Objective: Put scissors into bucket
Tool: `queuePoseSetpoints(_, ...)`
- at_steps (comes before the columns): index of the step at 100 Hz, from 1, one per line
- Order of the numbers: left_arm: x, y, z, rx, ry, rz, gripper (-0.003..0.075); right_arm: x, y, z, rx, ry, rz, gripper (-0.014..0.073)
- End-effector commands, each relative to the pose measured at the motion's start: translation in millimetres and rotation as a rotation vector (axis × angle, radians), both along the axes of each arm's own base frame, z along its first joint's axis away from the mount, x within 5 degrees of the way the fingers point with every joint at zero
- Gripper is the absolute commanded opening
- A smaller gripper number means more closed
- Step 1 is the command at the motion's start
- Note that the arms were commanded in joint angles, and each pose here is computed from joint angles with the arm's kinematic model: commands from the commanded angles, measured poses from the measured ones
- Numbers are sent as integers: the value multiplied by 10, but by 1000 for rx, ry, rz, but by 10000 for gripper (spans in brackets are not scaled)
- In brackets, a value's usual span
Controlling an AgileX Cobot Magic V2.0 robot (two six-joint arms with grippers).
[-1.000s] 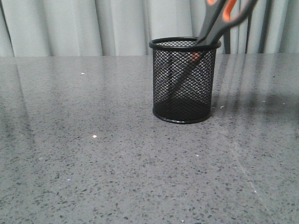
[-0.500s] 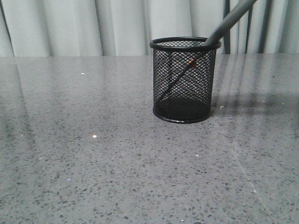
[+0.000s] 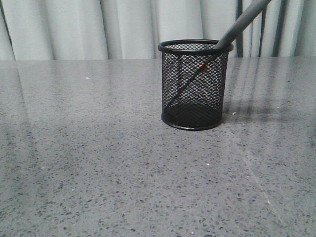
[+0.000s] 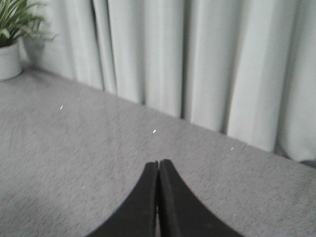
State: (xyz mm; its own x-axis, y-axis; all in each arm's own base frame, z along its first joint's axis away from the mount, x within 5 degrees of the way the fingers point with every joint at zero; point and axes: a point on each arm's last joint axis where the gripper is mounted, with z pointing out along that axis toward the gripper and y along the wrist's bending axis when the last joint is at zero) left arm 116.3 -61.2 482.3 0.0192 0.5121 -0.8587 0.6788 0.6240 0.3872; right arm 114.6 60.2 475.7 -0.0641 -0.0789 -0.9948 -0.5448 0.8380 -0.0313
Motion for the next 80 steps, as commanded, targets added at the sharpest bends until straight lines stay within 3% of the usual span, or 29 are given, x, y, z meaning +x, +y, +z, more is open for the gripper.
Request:
queuePoseSetpoints(1,-81,51,32,-144,-97,87,-20,-117,-119,-1,100,-149,-92,-52)
queuePoseSetpoints(20,-284,188,-448,-276,-203,226,-20,-347,-274,-467,165,-237,-185,-52)
queuePoseSetpoints(42,-586,327,-1149,-429,-272,332,-20,-537,-350,-1132,160,-208,-212,-52)
queuePoseSetpoints(62,-799,405,-1707,-512,-318,374,-20,-660,-387,-1599,152,-188,-216,-52)
queuePoseSetpoints(80,-894,431,-1968,-533,-356,378,-20,-687,-394,-1841,144,-168,-217,-52)
